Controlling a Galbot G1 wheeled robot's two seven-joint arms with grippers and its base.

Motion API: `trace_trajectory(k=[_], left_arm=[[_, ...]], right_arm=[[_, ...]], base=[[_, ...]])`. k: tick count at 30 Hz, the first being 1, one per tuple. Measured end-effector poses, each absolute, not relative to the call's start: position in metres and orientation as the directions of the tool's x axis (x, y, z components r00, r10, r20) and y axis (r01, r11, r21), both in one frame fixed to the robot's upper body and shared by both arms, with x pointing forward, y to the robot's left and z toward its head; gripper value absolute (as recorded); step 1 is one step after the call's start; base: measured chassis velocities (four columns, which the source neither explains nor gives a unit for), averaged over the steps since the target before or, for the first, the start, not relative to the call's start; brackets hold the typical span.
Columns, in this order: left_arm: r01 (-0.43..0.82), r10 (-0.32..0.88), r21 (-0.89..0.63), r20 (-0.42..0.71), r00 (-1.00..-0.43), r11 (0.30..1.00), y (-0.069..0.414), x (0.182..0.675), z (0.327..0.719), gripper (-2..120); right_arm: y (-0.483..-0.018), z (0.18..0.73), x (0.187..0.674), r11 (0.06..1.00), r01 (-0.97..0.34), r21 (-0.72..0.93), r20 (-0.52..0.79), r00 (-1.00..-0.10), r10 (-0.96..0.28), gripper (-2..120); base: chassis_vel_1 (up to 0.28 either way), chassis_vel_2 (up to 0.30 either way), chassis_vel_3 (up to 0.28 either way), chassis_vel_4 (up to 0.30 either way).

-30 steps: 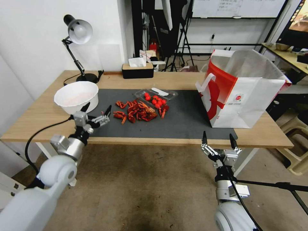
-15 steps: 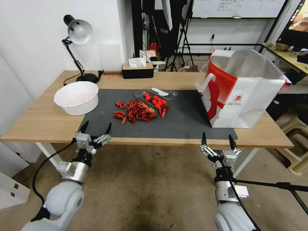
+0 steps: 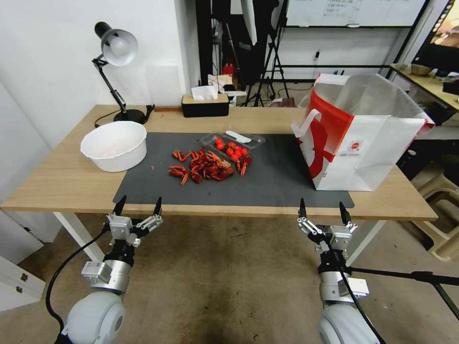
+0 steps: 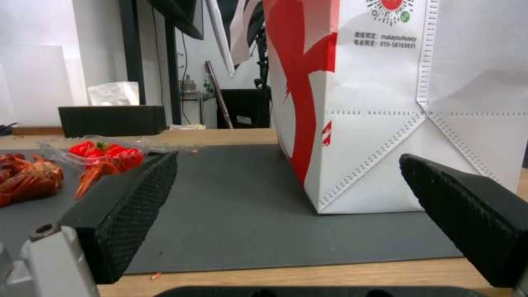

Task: Pick up the trash from the table and place it into the takeout bag.

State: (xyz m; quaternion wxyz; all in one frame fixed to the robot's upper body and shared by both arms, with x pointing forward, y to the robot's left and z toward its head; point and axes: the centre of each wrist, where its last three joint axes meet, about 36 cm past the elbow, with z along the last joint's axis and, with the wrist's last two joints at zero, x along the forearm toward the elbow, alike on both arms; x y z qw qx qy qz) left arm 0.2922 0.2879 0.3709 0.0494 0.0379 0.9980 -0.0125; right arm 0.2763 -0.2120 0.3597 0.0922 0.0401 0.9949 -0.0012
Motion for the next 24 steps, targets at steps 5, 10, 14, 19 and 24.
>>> trace_trajectory(k=[5,10,14,19,24], left_arm=[[0.076,0.073,-0.02,-0.099,-0.992,0.997,0.287,0.2896,0.3694,100],[0.075,0.072,-0.018,-0.103,-0.992,0.997,0.2873,0.2891,0.3692,100],[0.071,0.069,-0.015,-0.109,-0.992,0.997,0.2882,0.2892,0.3684,100],[0.07,0.068,-0.013,-0.115,-0.991,0.997,0.2886,0.2883,0.3673,100],[0.07,0.068,-0.013,-0.115,-0.991,0.997,0.2888,0.2882,0.3669,100]], right_arm=[[-0.2105,0.3582,0.2742,0.997,0.076,0.003,-0.18,-0.981,0.075,100],[-0.21,0.3563,0.2719,0.997,0.071,-0.002,-0.175,-0.982,0.069,100],[-0.2094,0.3544,0.2703,0.998,0.062,-0.006,-0.172,-0.983,0.06,100],[-0.2091,0.3519,0.2699,0.998,0.059,-0.007,-0.172,-0.983,0.057,100],[-0.2091,0.3514,0.2699,0.998,0.06,-0.007,-0.173,-0.983,0.057,100]], base=[[0.0,0.0,0.0,0.0],[0.0,0.0,0.0,0.0],[0.0,0.0,0.0,0.0],[0.0,0.0,0.0,0.0],[0.0,0.0,0.0,0.0]])
